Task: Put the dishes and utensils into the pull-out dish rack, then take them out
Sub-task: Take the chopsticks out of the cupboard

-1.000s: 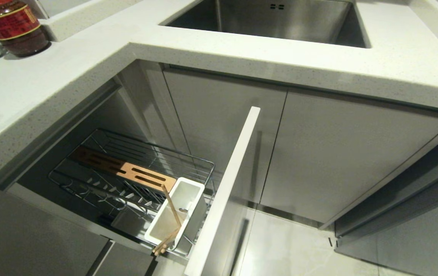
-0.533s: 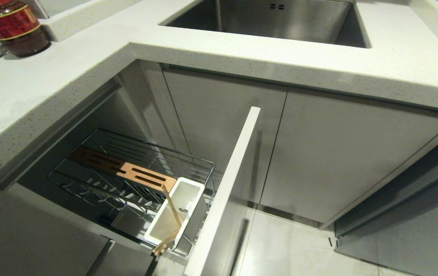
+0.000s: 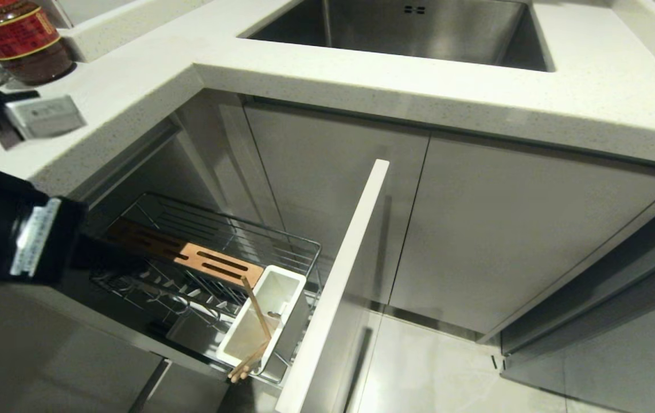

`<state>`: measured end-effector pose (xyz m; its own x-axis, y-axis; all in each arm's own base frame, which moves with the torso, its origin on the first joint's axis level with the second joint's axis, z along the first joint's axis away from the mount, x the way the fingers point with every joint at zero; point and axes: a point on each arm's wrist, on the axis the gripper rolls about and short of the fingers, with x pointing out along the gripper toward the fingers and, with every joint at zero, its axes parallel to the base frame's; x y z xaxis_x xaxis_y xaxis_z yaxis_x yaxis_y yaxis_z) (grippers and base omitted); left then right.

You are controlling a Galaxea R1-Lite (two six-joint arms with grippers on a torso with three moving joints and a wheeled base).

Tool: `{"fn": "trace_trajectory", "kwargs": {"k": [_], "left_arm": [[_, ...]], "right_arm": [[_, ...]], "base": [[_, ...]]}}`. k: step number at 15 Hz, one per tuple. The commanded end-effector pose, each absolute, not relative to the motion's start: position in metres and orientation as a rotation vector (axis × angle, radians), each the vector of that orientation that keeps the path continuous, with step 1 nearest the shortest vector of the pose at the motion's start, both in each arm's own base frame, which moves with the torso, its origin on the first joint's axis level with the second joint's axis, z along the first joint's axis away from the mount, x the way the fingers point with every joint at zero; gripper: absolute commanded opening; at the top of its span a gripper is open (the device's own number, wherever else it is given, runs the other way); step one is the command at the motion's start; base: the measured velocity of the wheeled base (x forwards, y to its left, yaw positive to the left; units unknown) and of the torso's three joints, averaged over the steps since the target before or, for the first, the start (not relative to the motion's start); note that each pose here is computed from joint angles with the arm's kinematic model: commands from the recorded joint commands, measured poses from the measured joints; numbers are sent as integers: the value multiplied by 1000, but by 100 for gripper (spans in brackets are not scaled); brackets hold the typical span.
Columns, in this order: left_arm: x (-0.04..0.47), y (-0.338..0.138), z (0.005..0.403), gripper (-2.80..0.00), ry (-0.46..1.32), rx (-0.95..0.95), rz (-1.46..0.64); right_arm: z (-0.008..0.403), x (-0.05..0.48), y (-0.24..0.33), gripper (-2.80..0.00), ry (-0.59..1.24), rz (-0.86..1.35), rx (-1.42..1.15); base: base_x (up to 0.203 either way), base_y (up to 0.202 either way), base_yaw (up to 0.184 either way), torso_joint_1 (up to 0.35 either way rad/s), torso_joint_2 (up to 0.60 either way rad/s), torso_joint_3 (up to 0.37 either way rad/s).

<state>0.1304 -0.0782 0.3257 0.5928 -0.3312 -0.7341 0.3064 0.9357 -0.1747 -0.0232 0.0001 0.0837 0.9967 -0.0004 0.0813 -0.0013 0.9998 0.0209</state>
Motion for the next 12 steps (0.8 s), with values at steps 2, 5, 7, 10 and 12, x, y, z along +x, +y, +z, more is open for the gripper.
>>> {"fn": "trace_trajectory", "kwargs": {"k": [2,5,7,10,12], "left_arm": [[164,-100,297,-280,1044,42,-314],[183,-111,281,-280,1112,54,-265],[194,-117,269,0,1159,66,-240],[210,-127,251,0,1192,79,-208],[225,-133,238,0,1186,75,-178]], "right_arm": [[76,-21,0,-280,-56,1,21],[77,-21,0,-280,-57,1,21],[77,-21,0,-280,-57,1,21],[77,-21,0,-280,-57,1,21],[77,-21,0,-280,-57,1,21]], "base": [[0,0,0,0,0,0],[0,0,0,0,0,0],[0,0,0,0,0,0],[0,0,0,0,0,0],[0,0,0,0,0,0]]}}
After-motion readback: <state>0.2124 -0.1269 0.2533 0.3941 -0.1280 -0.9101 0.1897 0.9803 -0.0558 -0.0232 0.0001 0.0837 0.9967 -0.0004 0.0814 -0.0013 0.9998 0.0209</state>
